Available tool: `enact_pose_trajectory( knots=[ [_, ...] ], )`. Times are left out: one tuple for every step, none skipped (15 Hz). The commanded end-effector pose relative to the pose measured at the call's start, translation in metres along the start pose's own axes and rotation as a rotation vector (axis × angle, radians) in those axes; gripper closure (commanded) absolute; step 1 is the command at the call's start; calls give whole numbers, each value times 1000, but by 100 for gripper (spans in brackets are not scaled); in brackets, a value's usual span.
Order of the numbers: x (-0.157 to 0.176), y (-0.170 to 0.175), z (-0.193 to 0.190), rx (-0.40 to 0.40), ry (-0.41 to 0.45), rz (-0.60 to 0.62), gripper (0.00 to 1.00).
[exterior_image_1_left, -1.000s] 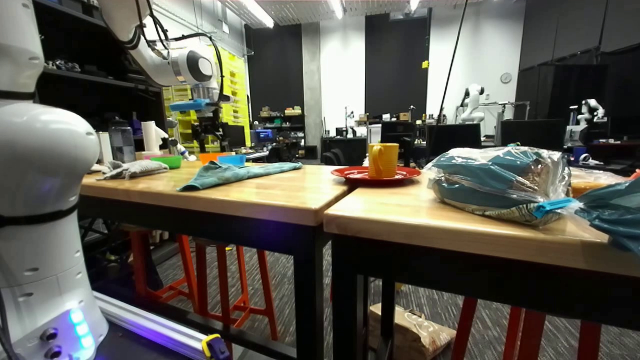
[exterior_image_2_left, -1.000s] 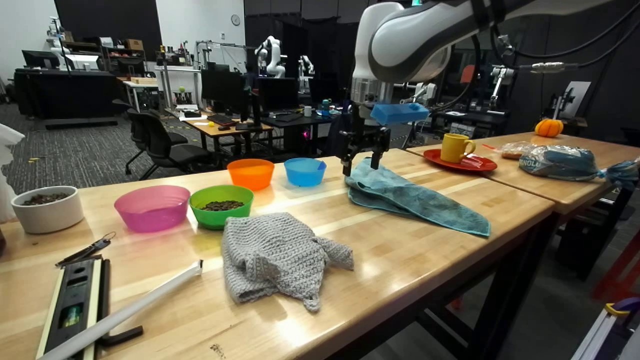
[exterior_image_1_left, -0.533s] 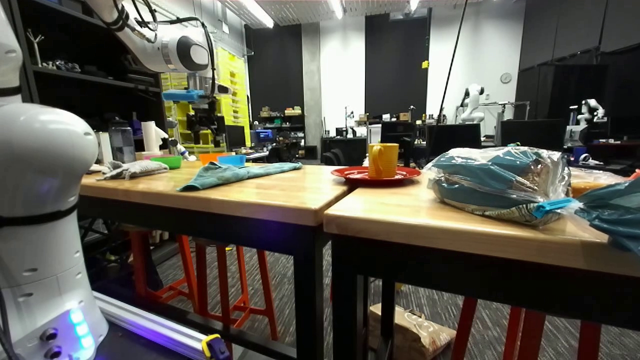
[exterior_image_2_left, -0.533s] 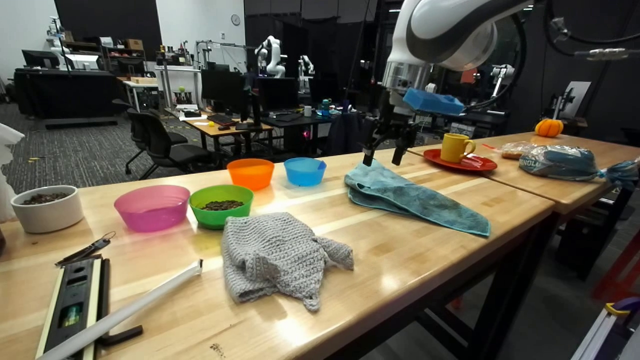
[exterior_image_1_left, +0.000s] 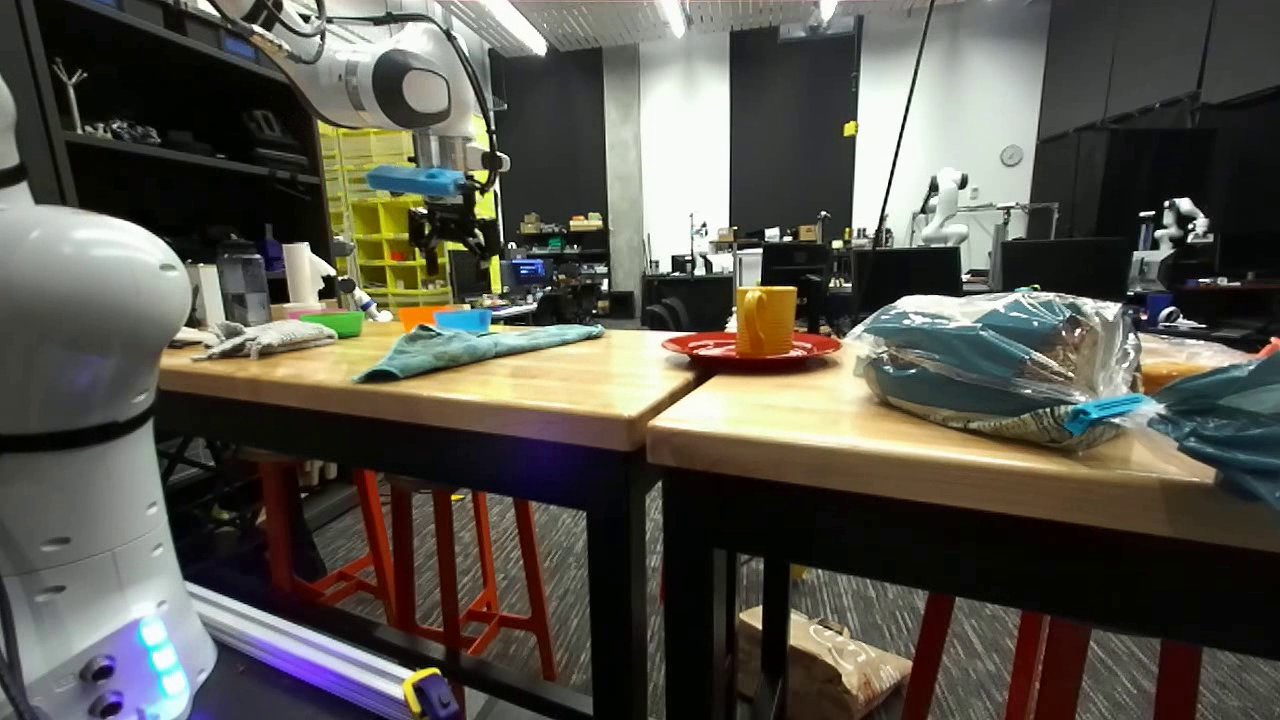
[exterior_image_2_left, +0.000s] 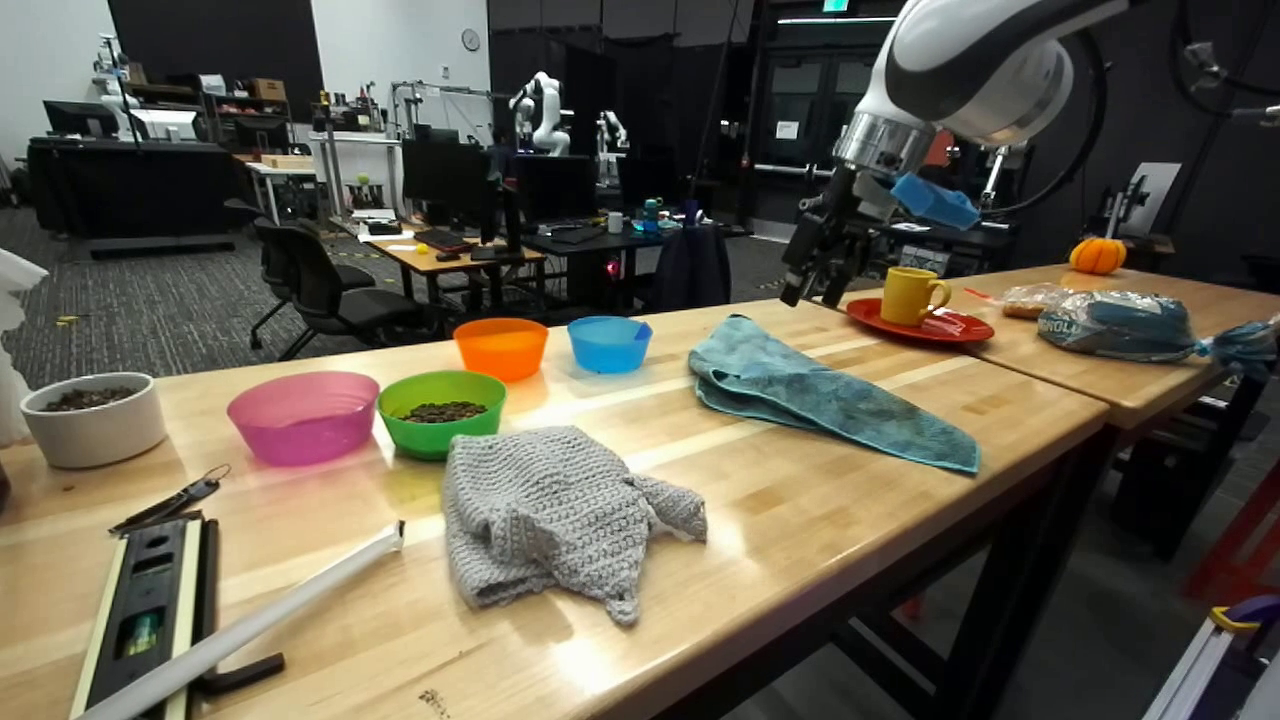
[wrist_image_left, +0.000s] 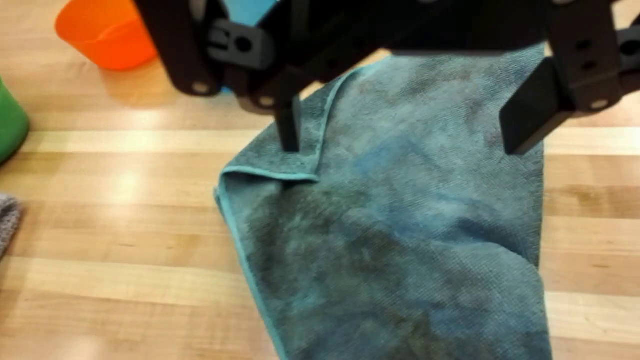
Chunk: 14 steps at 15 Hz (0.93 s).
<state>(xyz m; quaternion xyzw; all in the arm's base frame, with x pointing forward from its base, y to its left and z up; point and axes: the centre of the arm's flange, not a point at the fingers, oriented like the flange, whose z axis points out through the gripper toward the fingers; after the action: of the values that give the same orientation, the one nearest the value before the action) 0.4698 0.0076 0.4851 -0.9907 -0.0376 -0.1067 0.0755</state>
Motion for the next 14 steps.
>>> enact_pose_trajectory(
  knots=[
    [6, 35, 1, 58, 11, -39, 0],
    [9, 44, 2, 67, 10, -41, 0],
    [10, 51, 3, 73, 11, -36, 0],
    [8, 55, 0, 87, 6, -11, 0],
    [4, 56, -2, 105, 1, 13, 0],
    [-3, 56, -4, 124, -6, 38, 0],
    [-9, 54, -5, 144, -16, 57, 0],
    [-17, 51, -7, 165, -26, 69, 0],
    [-23, 48, -7, 178, -34, 74, 0],
    [-29, 44, -8, 185, -41, 78, 0],
    [-34, 42, -7, 189, -51, 81, 0],
    [-38, 41, -6, 184, -61, 85, 0],
    [-45, 40, -5, 174, -77, 92, 0],
    [-52, 40, -3, 171, -96, 101, 0]
  ],
)
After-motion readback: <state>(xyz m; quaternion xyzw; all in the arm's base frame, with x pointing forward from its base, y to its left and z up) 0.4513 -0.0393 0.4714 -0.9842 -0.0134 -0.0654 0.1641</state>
